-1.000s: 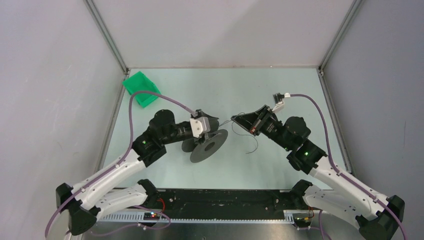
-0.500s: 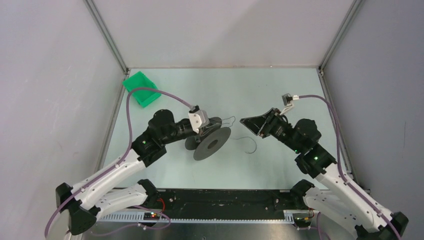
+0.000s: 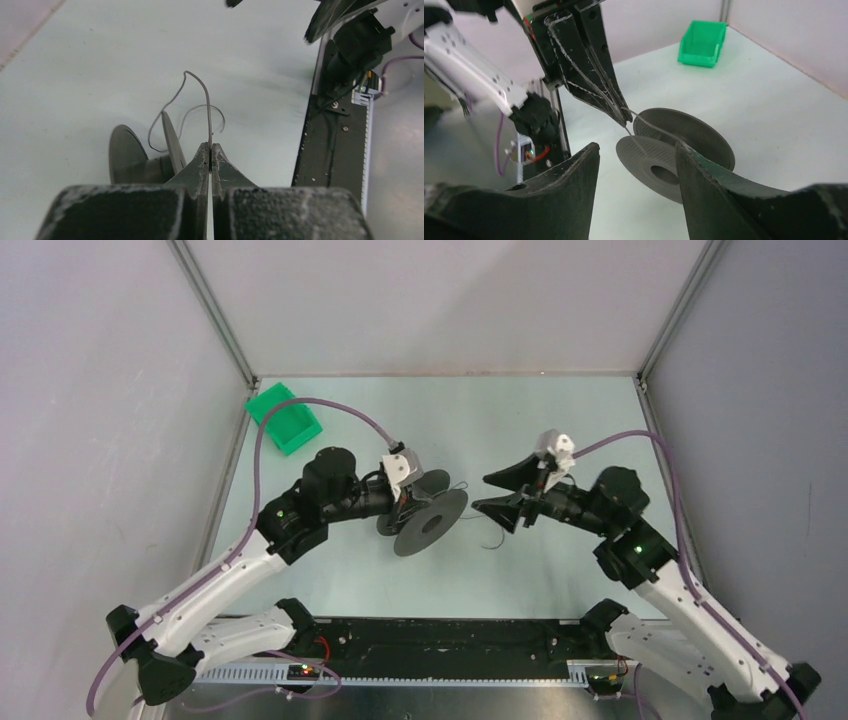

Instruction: Wrap the cables

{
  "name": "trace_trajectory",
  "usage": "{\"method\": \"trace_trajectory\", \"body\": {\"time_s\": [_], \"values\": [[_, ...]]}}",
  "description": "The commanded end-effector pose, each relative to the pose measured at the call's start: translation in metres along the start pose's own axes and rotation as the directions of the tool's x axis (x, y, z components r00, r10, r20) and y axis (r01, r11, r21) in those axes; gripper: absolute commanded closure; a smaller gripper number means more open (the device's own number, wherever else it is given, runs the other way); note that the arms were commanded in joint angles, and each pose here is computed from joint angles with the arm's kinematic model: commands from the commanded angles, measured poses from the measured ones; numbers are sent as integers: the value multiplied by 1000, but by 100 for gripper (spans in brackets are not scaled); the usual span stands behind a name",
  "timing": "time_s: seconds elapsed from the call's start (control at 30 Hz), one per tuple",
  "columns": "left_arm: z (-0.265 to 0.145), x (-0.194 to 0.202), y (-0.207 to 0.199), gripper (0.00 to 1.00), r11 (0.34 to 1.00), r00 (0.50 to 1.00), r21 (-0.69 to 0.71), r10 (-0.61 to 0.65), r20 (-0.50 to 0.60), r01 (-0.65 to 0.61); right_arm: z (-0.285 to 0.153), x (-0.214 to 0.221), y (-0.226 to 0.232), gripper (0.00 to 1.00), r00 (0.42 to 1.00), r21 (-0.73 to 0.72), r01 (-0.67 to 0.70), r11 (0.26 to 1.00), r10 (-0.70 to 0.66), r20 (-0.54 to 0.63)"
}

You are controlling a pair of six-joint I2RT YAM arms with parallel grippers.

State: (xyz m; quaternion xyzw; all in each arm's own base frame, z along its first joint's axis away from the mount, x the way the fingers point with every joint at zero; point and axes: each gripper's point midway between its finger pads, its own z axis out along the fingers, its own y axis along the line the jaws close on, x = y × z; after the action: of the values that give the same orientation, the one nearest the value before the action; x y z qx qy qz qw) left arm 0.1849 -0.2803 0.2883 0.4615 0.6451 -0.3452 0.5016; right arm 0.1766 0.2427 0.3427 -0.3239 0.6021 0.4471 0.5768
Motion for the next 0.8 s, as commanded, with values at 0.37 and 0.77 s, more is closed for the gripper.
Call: {"method": "trace_trajectory", "body": {"time_s": [0.37,0.77], "values": [[-7,-3,-22,100,993,998,111,-36,-56,42,65,13,19,40,893,-286,433,855,-449,11],[-8,-8,-26,100,989,998,147,-12,-57,20,72,32,32,61,889,-376,421,825,-458,-10]]}}
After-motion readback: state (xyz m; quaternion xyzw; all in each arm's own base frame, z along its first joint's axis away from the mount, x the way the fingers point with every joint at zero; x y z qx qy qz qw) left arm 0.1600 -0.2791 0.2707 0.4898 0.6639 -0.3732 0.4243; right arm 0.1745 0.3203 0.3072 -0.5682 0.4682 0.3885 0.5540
